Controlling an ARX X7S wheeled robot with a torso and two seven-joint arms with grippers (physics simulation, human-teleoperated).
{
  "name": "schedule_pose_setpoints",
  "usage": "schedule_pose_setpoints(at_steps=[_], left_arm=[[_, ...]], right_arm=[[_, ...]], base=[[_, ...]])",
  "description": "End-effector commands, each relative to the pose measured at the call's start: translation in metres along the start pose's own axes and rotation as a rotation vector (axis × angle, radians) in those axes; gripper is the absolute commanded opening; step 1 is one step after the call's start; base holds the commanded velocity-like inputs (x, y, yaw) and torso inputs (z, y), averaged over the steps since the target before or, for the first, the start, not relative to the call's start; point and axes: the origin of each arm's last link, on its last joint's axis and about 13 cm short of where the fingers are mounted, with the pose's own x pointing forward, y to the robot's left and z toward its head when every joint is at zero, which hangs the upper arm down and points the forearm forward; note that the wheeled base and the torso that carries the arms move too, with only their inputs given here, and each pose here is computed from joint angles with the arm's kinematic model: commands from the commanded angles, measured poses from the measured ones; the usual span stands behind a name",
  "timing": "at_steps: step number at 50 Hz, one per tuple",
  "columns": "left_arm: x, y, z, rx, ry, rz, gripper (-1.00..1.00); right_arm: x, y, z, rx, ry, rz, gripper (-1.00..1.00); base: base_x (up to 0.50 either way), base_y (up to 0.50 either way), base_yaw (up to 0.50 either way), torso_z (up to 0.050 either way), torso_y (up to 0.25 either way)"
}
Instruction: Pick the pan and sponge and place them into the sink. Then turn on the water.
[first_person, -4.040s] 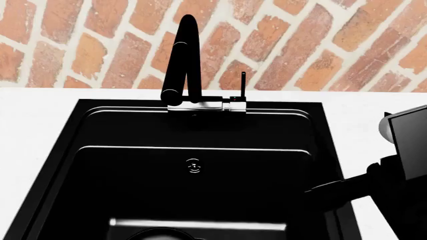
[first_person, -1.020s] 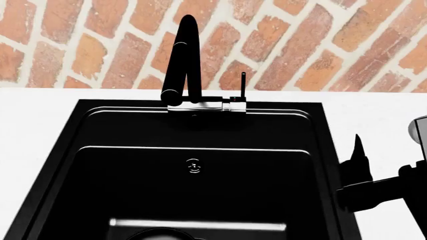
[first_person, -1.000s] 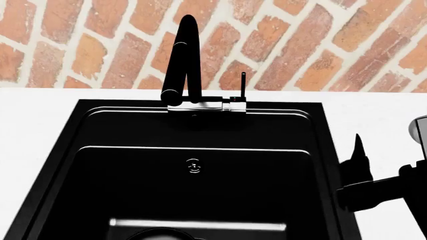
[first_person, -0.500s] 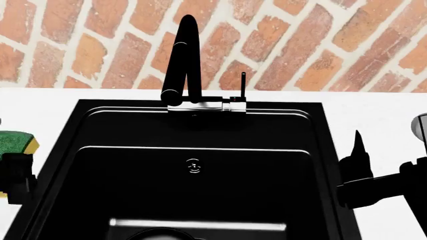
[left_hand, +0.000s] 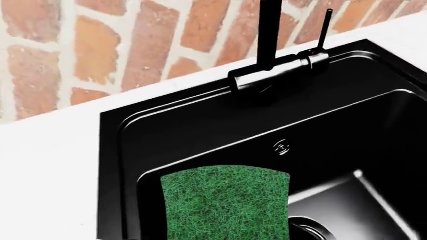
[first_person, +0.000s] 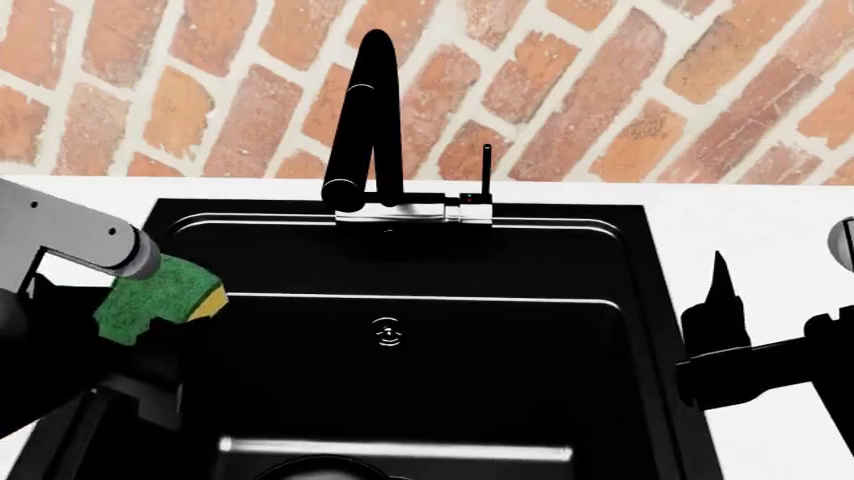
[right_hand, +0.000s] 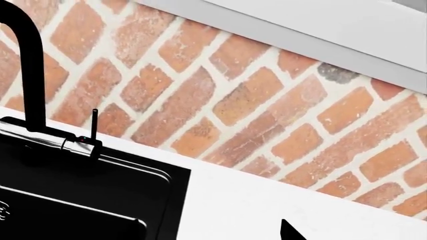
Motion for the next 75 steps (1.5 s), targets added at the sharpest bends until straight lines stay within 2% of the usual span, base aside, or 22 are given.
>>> schedule_pose_setpoints(at_steps=[1, 11, 26, 28, 40, 45, 46, 62, 68, 75], left_arm=[[0.005, -0.018, 0.001, 0.055, -0.006, -0.077, -1.00], [0.010, -0.033, -0.003, 0.103, 0.006, -0.146, -1.00], [0.023, -0.053, -0.012, 0.091, 0.021, -0.214, -1.00], [0.024, -0.053, -0.013, 0.083, 0.026, -0.223, -1.00], [0.044, -0.059, -0.017, 0.055, 0.055, -0.257, -1.00], [0.054, -0.059, -0.022, 0.071, 0.086, -0.231, -1.00], [0.068, -0.064, -0.030, 0.059, 0.101, -0.241, -1.00], [0.079, -0.071, -0.036, 0.044, 0.116, -0.263, -1.00], [0.086, -0.072, -0.045, 0.041, 0.153, -0.263, -1.00], [0.085, -0.073, -0.051, 0.073, 0.158, -0.255, -1.00]], right_arm=[[-0.001, 0.000, 0.000, -0.002, 0.000, 0.000, 1.00], [-0.001, -0.001, 0.001, 0.002, -0.004, 0.002, 1.00], [0.001, 0.001, -0.003, 0.004, -0.001, 0.008, 1.00], [0.001, 0.001, -0.003, 0.027, -0.010, 0.010, 1.00], [-0.002, 0.001, -0.005, 0.025, -0.002, 0.008, 1.00], [-0.002, 0.001, -0.006, 0.025, 0.001, 0.010, 1.00], [-0.002, 0.001, -0.009, 0.030, 0.000, 0.005, 1.00], [-0.002, 0.003, -0.014, 0.036, 0.008, 0.010, 1.00], [-0.001, 0.004, -0.016, 0.040, 0.010, 0.012, 1.00], [-0.001, 0.004, -0.017, 0.041, 0.010, 0.012, 1.00]], base=[[0.00, 0.00, 0.00, 0.000, 0.000], [0.00, 0.00, 0.00, 0.000, 0.000], [0.00, 0.00, 0.00, 0.000, 0.000], [0.00, 0.00, 0.00, 0.000, 0.000], [0.00, 0.00, 0.00, 0.000, 0.000], [0.00, 0.00, 0.00, 0.000, 0.000], [0.00, 0.00, 0.00, 0.000, 0.000], [0.00, 0.00, 0.00, 0.000, 0.000], [0.00, 0.00, 0.00, 0.000, 0.000], [0.00, 0.00, 0.00, 0.000, 0.000]])
